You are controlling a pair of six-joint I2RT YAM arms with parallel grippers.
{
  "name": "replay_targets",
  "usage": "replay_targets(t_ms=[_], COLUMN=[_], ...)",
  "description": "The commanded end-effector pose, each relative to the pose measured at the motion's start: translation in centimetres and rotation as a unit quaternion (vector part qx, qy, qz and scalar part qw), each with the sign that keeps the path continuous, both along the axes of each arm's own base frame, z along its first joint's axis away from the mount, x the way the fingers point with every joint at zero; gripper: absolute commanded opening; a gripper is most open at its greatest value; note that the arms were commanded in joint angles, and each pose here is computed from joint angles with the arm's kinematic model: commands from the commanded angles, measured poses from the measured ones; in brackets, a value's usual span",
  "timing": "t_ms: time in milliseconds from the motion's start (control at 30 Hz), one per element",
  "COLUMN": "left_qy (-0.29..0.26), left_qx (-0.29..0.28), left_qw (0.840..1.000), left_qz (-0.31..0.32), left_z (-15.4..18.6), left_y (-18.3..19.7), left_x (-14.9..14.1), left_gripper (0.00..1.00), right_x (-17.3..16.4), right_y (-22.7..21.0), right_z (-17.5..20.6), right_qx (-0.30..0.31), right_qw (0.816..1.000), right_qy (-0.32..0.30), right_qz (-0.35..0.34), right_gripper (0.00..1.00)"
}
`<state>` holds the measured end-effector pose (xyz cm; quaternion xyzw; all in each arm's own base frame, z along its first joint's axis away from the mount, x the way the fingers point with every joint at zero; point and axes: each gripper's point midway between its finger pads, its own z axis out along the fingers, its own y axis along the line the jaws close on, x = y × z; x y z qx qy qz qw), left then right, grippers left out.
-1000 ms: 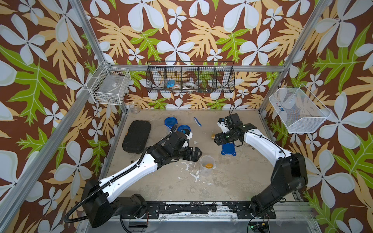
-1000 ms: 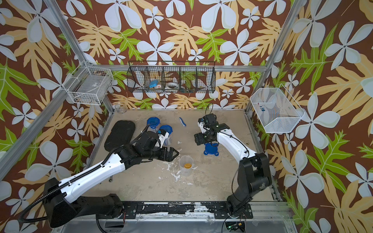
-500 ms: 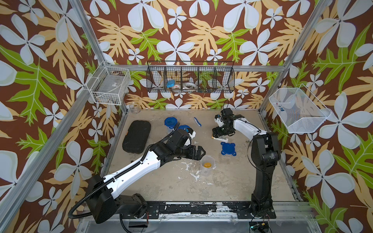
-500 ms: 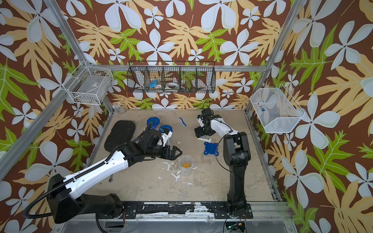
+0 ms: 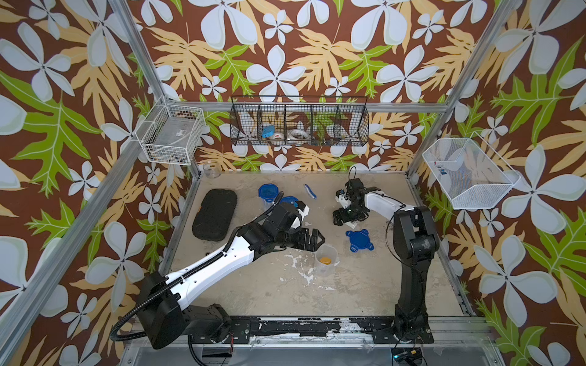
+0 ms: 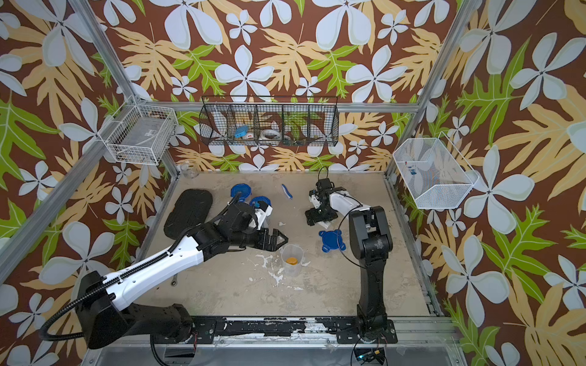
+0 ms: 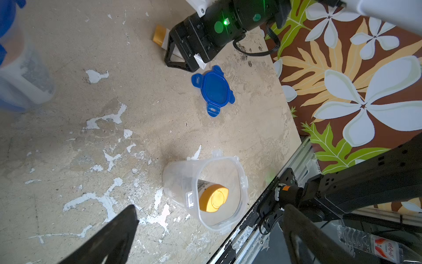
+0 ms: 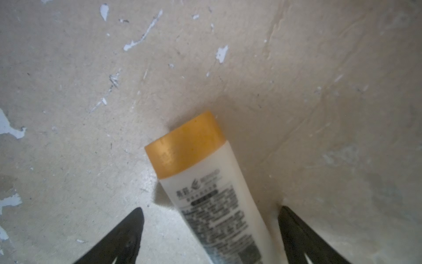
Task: Pack away toiletry kits
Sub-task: Pick up the toiletry item from the center of the board, then place the toiletry item into the container.
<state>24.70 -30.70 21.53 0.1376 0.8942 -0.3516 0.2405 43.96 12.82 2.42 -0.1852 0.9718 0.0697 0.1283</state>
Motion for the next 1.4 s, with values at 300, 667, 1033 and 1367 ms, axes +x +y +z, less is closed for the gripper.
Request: replay_targets(t_ms=[300,667,1033,1367], left_qy=[-0.018,0.011,0.002,0.018], left_qx=[-0.008,0.027,-0.088,-0.095], left_qw=[1.000,0.999,0.996,0.995], left_qz=[0.014,0.020,-0.007,-0.019], left_z=[1.2,1.3,6.1,3.7], left_y=[0.2,0.7,-2.2,-3.1], left_x=[0.6,0.9,1.4,1.5], left_gripper=[1.00,1.00,1.00,0.78], right_x=[-3.0,-4.4,-14.7,-21.1], right_y=[-1.1,4.4,9.9,13.1], right_z=[-2.0,7.4,16.7,20.4], right_qx=[-0.046,0.071,0.156,0.238], right_qw=[0.999,0.988,0.948,0.917], right_qy=[0.020,-0.112,-0.204,-0.225], right_qz=[-0.002,0.082,0.188,0.227], right_gripper=[0.44,0.12,0.13,0.15])
